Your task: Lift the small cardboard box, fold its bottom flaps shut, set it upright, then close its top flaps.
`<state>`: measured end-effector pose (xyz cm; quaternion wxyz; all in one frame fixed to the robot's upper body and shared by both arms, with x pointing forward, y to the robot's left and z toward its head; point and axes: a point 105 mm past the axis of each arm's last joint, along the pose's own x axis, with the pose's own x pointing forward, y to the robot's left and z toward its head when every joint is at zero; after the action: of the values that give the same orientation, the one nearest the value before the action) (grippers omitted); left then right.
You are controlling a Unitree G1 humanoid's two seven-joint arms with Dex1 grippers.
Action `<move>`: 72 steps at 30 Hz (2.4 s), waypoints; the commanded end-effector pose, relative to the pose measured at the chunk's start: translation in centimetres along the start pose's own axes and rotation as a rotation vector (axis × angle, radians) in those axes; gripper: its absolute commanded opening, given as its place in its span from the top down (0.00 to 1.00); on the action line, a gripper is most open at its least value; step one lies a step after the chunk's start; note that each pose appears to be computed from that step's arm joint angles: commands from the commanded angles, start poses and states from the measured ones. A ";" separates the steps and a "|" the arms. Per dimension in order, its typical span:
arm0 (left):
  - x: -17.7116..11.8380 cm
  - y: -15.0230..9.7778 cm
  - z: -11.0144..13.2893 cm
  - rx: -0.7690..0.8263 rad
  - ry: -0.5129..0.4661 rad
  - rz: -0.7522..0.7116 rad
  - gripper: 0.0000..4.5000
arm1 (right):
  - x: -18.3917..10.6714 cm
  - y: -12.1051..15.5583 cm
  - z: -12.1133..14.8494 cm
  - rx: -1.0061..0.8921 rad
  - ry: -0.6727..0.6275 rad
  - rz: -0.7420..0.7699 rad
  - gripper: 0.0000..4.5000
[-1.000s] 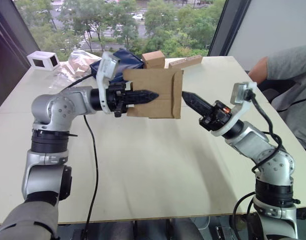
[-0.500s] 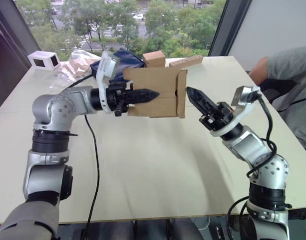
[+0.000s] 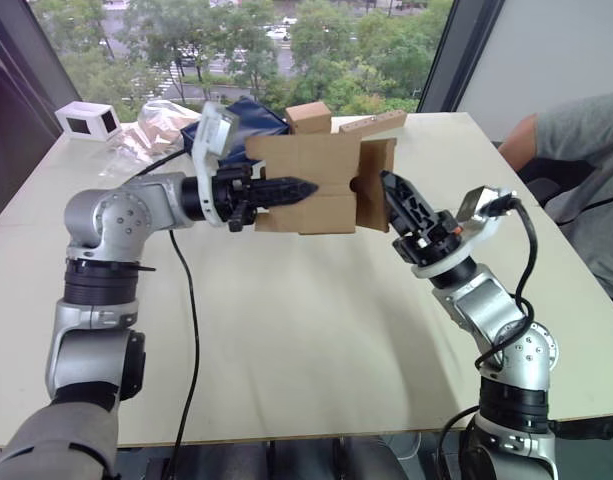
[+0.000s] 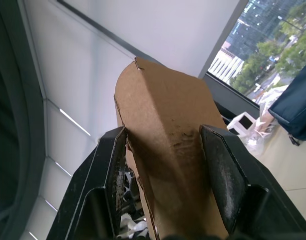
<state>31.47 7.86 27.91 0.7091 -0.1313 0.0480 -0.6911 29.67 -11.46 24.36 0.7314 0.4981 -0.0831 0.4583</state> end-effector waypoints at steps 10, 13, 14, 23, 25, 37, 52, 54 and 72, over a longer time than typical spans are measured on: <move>-0.2 -0.7 1.4 0.052 -0.027 -0.021 1.00 | 0.5 2.3 -1.0 -0.006 0.022 0.103 0.36; -0.2 -0.8 1.4 0.052 -0.026 -0.022 1.00 | 0.4 2.2 -1.0 -0.003 0.017 0.103 0.16; -0.2 -0.8 1.4 0.052 -0.027 -0.023 1.00 | 0.4 2.2 -1.0 0.000 0.013 0.103 0.16; -0.2 -0.8 1.4 0.050 -0.027 -0.024 1.00 | 0.5 1.3 -0.7 -0.024 -0.003 0.055 0.16; -0.2 -0.8 1.4 0.050 -0.027 -0.024 1.00 | 0.5 1.3 -0.7 -0.025 -0.005 0.054 0.16; -0.2 -0.8 1.3 0.050 -0.027 -0.023 1.00 | 0.8 1.5 -1.0 -0.006 -0.013 0.073 0.45; -0.2 -1.0 1.4 0.049 -0.031 -0.028 1.00 | 1.3 0.7 -0.9 -0.038 -0.036 0.033 0.45; -0.2 -1.0 1.5 0.049 -0.033 -0.028 1.00 | 1.3 0.7 -0.8 -0.037 -0.043 0.032 0.45; 0.1 -0.9 1.3 0.049 -0.053 -0.025 1.00 | 2.4 0.1 -1.0 -0.039 -0.122 -0.005 0.45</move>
<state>31.54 7.79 28.09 0.7107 -0.1386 0.0398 -0.6886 31.26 -9.47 24.07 0.7449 0.5158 -0.1158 0.4070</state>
